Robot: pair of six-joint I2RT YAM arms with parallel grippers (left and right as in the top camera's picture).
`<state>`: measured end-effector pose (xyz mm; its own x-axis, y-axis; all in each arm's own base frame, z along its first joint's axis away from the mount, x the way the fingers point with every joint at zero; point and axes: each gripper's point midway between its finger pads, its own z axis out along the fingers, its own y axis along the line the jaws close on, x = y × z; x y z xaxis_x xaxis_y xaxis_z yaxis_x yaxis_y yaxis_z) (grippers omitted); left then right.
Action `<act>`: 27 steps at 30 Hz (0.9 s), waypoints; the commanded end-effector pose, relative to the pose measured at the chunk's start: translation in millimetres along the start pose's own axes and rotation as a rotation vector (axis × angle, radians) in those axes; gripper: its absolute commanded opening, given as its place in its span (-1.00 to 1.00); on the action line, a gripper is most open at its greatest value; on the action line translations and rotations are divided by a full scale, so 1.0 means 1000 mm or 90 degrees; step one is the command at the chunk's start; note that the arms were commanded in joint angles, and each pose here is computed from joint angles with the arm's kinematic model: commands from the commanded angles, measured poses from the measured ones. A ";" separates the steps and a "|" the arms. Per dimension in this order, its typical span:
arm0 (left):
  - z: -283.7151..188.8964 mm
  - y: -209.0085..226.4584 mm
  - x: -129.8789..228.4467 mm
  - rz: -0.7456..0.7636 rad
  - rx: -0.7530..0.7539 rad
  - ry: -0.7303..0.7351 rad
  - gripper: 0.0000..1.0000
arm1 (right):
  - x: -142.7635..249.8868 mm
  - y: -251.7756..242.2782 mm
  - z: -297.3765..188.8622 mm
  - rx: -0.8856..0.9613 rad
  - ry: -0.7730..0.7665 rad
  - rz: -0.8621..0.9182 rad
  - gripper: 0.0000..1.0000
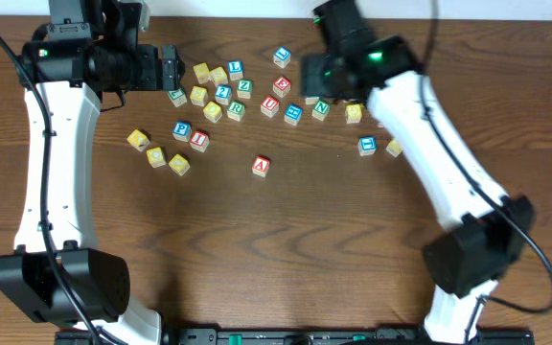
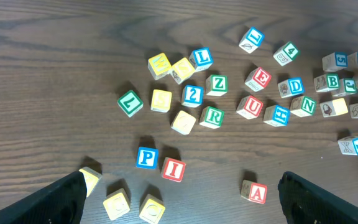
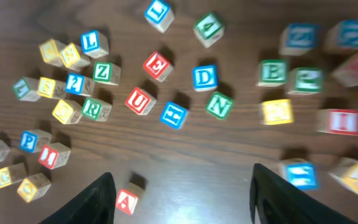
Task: Spell out AI2
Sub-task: 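Open the right gripper and retract it back and right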
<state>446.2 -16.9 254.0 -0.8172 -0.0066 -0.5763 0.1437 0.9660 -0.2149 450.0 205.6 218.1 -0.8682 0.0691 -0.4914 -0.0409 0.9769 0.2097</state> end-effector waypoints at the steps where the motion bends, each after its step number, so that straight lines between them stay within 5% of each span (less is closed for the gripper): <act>1: -0.007 -0.001 -0.008 -0.001 0.001 -0.016 0.95 | 0.002 -0.016 -0.007 0.011 0.016 -0.031 0.36; 14: -0.007 -0.004 -0.010 -0.061 0.015 -0.021 0.96 | 0.018 -0.091 -0.016 0.072 0.108 0.029 0.43; 17: -0.004 -0.010 -0.011 -0.055 0.023 -0.020 0.12 | 0.017 -0.099 -0.016 0.078 0.110 0.038 0.49; 23: 0.029 -0.033 0.010 -0.005 -0.037 0.052 -0.16 | 0.016 -0.101 -0.016 0.080 0.108 0.032 0.50; 27: 0.055 -0.039 0.022 -0.011 -0.081 0.088 -0.17 | 0.018 -0.102 -0.017 0.081 0.112 0.031 0.51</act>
<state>444.3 -68.9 227.1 -0.8699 0.0134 -0.4930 0.1288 0.9711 -0.2008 430.9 105.3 203.2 -0.9379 0.1050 -0.3308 0.0686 0.9904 0.1199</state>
